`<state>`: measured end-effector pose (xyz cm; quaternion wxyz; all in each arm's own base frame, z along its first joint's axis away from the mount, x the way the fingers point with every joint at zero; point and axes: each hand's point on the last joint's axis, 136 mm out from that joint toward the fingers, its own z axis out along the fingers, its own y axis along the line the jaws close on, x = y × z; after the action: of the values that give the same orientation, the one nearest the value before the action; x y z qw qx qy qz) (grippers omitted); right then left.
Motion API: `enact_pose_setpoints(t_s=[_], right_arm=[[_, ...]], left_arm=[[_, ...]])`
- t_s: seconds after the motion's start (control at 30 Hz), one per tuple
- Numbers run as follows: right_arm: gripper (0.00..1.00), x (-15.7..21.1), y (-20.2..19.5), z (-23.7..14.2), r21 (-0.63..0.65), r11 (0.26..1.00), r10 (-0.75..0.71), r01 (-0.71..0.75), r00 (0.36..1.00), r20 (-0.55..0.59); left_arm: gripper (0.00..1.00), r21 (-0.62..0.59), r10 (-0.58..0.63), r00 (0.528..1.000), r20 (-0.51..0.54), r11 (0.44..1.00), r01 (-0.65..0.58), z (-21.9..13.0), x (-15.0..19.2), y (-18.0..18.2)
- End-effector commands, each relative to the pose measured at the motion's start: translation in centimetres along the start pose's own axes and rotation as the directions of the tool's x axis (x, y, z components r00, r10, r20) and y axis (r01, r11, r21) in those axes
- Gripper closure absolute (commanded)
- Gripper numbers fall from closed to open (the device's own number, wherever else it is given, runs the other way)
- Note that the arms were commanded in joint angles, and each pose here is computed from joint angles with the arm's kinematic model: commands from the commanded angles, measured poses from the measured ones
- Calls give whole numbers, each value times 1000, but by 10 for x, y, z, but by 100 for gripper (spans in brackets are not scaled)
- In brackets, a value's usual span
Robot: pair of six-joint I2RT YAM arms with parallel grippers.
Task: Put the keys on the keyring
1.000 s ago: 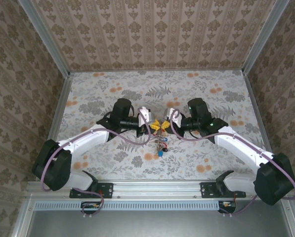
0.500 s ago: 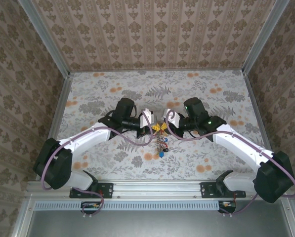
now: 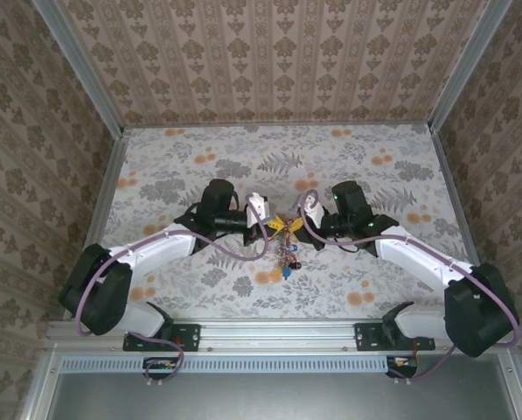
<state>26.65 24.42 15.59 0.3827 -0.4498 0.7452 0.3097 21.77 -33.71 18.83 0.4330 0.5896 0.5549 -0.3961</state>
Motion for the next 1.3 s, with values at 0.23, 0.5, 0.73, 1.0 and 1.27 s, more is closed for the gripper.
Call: enact_pose_setpoints(t_s=[0.23, 0.5, 0.73, 1.0, 1.27], right_arm=[[100, -12, -9, -2, 18, 999, 39, -41, 997, 72], [100, -16, -8, -4, 12, 1000, 19, -20, 997, 70], [100, -18, -5, -5, -7, 1000, -3, 4, 998, 57], [100, -22, -4, -5, -14, 1000, -16, 17, 998, 59], [100, -23, -2, -5, -29, 999, -30, 32, 997, 65]], left_arm=[[100, 11, 27, 998, 63, 1000, -28, -1, -14, 2], [75, -1, 30, 999, -13, 1000, -30, -1, 1, 4], [67, 20, 63, 988, -138, 998, -61, -1, 13, 9], [63, 79, 71, 977, -202, 995, -56, 5, 20, 11], [63, 117, 69, 975, -213, 992, -45, 11, 18, 13]])
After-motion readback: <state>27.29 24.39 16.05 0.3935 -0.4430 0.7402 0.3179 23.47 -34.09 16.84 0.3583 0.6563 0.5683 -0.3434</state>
